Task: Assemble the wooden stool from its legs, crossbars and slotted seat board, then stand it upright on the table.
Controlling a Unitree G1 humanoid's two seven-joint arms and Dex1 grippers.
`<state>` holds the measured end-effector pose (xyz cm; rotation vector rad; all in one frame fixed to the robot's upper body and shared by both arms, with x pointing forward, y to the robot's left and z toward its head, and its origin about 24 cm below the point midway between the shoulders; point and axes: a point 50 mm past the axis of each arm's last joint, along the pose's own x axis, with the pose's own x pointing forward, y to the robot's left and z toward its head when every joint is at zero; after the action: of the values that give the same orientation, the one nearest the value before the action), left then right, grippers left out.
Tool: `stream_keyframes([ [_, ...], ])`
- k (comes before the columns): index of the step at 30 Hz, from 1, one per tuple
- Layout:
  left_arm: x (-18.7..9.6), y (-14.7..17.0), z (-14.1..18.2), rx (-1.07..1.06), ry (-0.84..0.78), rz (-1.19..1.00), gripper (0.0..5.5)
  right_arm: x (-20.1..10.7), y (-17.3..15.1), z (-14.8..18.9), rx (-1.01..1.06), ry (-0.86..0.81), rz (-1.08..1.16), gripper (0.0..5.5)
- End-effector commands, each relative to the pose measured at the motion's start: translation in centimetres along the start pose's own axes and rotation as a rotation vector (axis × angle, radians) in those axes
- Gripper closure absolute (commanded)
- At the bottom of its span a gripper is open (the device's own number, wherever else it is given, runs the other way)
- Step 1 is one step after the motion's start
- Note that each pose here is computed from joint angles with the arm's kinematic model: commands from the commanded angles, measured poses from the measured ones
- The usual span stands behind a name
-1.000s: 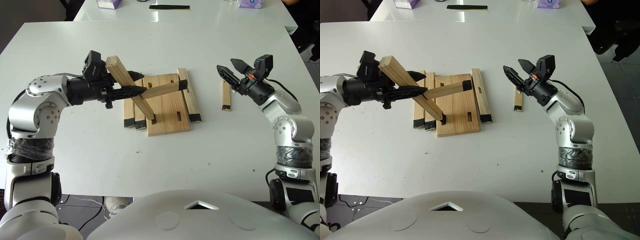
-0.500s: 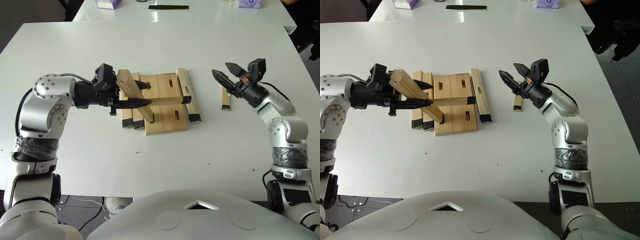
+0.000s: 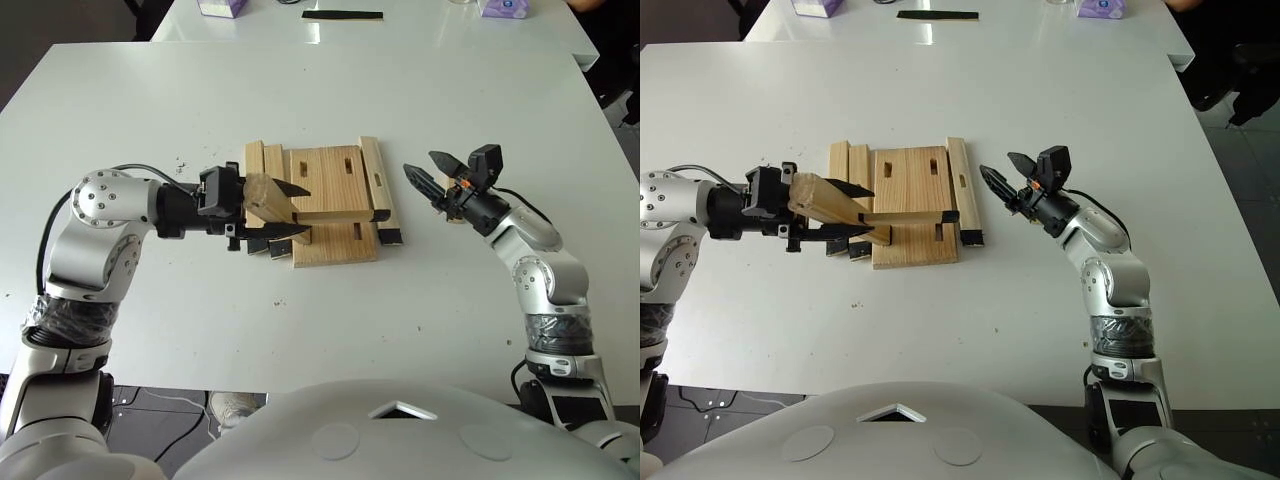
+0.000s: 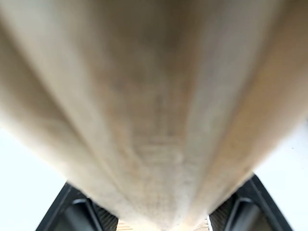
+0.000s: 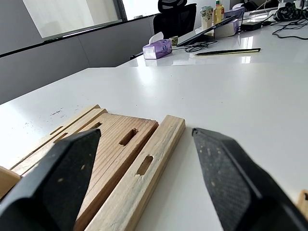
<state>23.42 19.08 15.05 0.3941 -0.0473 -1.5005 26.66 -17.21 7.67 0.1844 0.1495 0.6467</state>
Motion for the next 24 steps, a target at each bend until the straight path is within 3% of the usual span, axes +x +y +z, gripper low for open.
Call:
stream_keyframes([
  [1,0.4,-2.6,-5.0,-0.177,0.201,-0.118,3.45,0.4,-0.1,0.3,-0.019,-0.010,-0.018,1.98],
  [8,-0.3,-1.2,-4.0,-0.187,0.175,-0.130,3.45,0.1,0.2,-0.3,-0.001,-0.009,-0.037,1.98],
  [24,0.7,-0.3,-5.7,-0.250,0.218,-0.211,3.45,0.6,0.9,-1.2,0.025,-0.003,-0.050,1.98],
])
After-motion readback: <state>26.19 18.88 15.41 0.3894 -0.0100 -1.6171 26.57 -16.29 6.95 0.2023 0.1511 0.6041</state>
